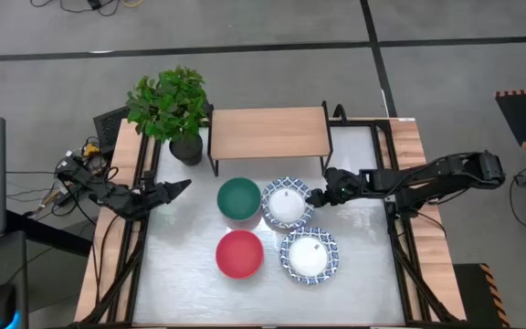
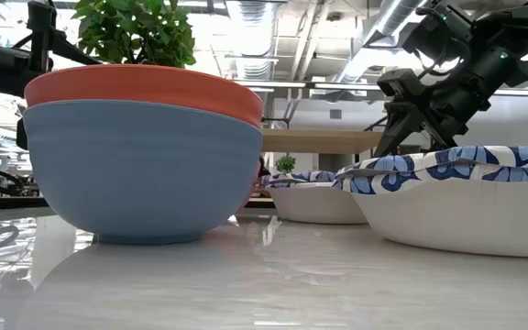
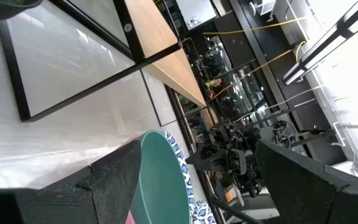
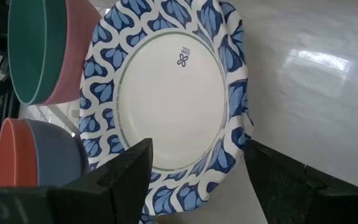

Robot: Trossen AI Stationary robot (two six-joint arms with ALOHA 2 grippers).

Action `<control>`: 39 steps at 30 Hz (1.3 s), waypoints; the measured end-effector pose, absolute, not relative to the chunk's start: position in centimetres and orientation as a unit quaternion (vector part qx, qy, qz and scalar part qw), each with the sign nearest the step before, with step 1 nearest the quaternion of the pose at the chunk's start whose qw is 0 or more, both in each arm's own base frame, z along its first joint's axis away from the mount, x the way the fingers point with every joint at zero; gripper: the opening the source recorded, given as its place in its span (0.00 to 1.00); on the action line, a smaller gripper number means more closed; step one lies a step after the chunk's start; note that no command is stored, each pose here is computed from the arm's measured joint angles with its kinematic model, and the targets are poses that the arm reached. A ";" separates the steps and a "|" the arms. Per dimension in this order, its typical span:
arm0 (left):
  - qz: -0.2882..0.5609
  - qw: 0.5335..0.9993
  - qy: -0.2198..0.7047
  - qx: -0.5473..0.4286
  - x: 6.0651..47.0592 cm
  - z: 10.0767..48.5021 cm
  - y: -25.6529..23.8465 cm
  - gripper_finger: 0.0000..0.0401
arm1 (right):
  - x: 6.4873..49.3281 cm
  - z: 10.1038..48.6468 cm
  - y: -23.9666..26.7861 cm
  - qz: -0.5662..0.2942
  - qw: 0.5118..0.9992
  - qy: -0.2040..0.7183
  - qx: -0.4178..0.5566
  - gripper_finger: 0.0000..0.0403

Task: Place and stack bowls onto a shelf
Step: Put the white bowl on the shelf

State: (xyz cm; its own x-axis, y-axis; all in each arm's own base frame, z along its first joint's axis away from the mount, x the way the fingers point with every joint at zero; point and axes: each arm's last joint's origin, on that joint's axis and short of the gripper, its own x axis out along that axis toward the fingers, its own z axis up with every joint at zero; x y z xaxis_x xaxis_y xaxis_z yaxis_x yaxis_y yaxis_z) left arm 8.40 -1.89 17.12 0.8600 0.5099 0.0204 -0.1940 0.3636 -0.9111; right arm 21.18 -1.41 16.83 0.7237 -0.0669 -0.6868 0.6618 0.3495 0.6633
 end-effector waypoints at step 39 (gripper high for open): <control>0.240 0.812 -0.159 -0.508 8.3 17.0 -1.8 0.75 | 21.4 16.2 -2.0 -0.246 0.759 0.295 0.525 0.04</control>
